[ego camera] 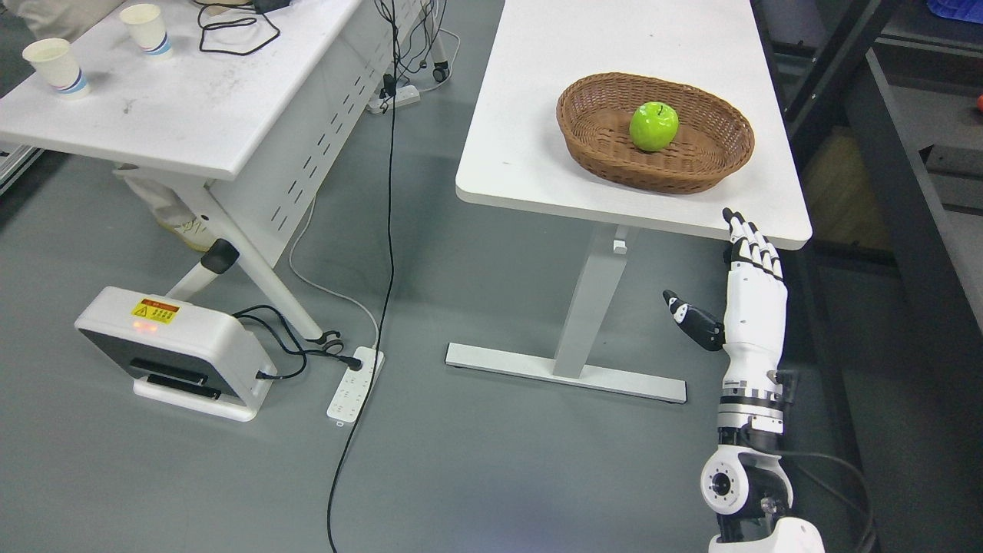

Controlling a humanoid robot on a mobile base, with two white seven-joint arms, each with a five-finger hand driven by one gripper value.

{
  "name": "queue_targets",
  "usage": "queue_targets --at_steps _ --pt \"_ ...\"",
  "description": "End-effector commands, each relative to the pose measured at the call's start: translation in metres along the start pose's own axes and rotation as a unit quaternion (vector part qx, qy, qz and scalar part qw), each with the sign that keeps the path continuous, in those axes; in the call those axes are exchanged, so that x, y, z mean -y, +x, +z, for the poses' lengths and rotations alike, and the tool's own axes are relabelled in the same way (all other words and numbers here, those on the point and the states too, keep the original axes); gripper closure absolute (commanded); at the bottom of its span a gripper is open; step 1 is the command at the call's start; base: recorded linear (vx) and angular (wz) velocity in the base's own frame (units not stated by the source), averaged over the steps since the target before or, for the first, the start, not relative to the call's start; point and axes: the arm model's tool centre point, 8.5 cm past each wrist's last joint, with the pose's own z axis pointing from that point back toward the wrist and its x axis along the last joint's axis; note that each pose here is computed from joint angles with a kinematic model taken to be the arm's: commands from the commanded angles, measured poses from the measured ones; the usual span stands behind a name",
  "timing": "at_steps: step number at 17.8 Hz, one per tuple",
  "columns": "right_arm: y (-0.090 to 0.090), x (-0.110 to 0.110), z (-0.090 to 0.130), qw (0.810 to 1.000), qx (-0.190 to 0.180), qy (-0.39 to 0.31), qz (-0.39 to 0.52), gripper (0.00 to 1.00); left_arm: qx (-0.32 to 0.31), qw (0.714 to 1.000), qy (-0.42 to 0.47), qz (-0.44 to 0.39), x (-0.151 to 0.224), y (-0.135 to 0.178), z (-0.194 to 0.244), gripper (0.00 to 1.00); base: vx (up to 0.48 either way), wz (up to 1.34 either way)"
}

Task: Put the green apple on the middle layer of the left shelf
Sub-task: 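Reach the right hand toward the green apple in the wicker basket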

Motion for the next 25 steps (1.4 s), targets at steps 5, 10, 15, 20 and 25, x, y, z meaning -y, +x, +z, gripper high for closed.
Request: queue_targets --at_steps 5,10,15,20,25 --pt "0.004 0.001 -0.011 0.999 0.009 0.027 0.017 0.0 0.001 1.0 0.009 0.0 -0.011 0.0 0.002 0.0 0.325 -0.1" --pt "0.002 -0.002 -0.012 0.999 0.001 0.052 -0.003 0.0 0.001 1.0 0.009 0.0 -0.011 0.0 0.002 0.0 0.309 -0.05" --pt "-0.012 0.009 -0.016 0.999 -0.022 0.033 -0.037 0.0 0.001 1.0 0.009 0.0 -0.011 0.0 0.002 0.0 0.273 -0.01" --pt "-0.02 0.02 -0.022 0.996 -0.034 0.014 -0.083 0.0 0.001 1.0 0.009 0.0 -0.011 0.0 0.002 0.0 0.222 0.03" --pt "-0.008 -0.002 -0.015 0.994 -0.014 0.09 -0.066 0.0 0.001 1.0 0.009 0.0 -0.011 0.0 0.002 0.0 0.179 0.01"
